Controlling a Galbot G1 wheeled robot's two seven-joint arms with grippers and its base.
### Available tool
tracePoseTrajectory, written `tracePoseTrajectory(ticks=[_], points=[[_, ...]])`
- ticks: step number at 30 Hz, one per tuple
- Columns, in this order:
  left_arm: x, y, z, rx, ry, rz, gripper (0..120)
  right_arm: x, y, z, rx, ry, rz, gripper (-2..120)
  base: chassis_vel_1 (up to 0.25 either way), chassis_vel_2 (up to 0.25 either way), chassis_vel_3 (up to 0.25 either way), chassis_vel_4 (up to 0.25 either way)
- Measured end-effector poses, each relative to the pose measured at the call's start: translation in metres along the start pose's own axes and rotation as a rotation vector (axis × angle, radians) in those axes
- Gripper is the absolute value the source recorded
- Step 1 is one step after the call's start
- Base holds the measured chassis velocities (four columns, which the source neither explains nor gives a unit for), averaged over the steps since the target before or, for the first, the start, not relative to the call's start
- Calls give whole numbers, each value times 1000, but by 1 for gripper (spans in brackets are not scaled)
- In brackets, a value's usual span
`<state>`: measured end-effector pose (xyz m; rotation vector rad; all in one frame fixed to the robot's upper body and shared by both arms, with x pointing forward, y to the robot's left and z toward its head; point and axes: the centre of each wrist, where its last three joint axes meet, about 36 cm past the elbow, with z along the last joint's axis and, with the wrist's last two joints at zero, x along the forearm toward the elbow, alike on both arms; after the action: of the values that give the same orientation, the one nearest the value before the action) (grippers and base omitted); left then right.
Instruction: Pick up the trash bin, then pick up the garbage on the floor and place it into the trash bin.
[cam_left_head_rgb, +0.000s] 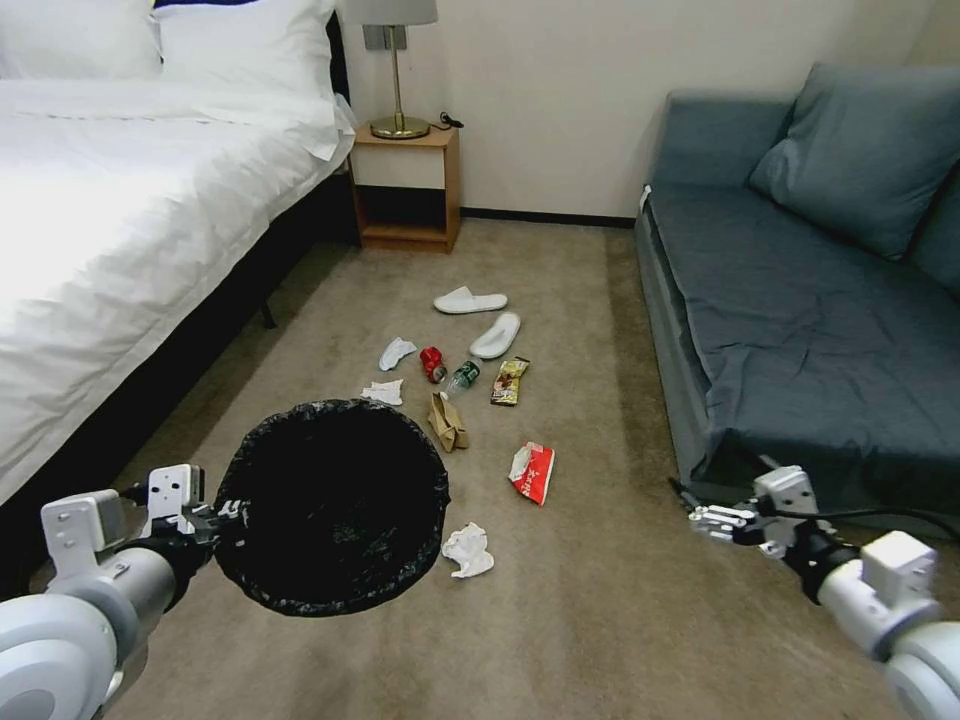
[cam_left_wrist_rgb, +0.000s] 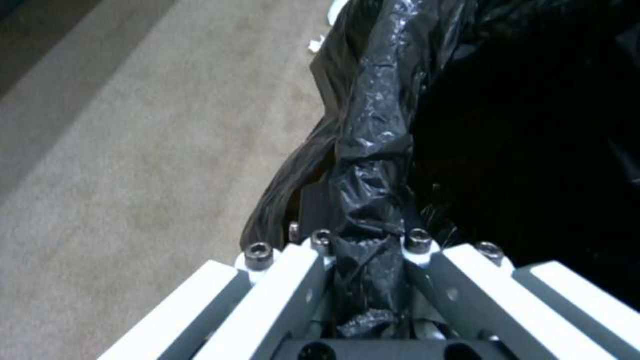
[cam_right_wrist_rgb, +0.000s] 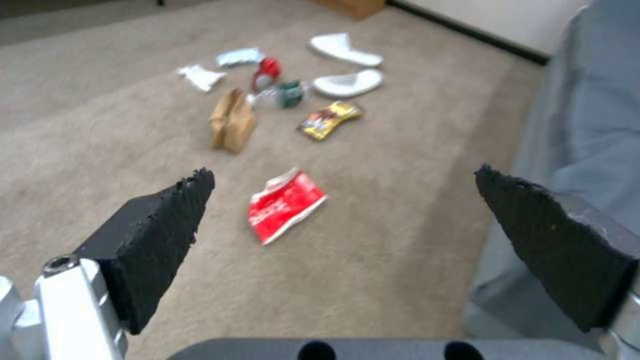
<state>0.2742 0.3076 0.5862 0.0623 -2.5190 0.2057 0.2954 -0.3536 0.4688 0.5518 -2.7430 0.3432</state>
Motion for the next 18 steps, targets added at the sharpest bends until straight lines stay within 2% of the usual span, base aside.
tracePoseTrajectory(ticks=[4, 6, 9, 11, 18], points=[[1, 0, -5, -5, -15, 4, 2, -19, 5, 14, -20, 25, -44, 100, 0, 0, 0, 0], [2, 0, -14, -8, -36, 8, 2, -43, 11, 29, -40, 44, -83, 100, 0, 0, 0, 0], [3, 0, -18, -9, -43, 10, 2, -58, 16, 38, -58, 57, -108, 100, 0, 0, 0, 0], [4, -1, -25, -20, -59, 3, 2, -83, 22, 51, -104, 82, -144, 100, 0, 0, 0, 0], [10, 3, -40, -16, -112, 0, 2, -122, 36, 74, -154, 127, -198, 100, 0, 0, 0, 0]])
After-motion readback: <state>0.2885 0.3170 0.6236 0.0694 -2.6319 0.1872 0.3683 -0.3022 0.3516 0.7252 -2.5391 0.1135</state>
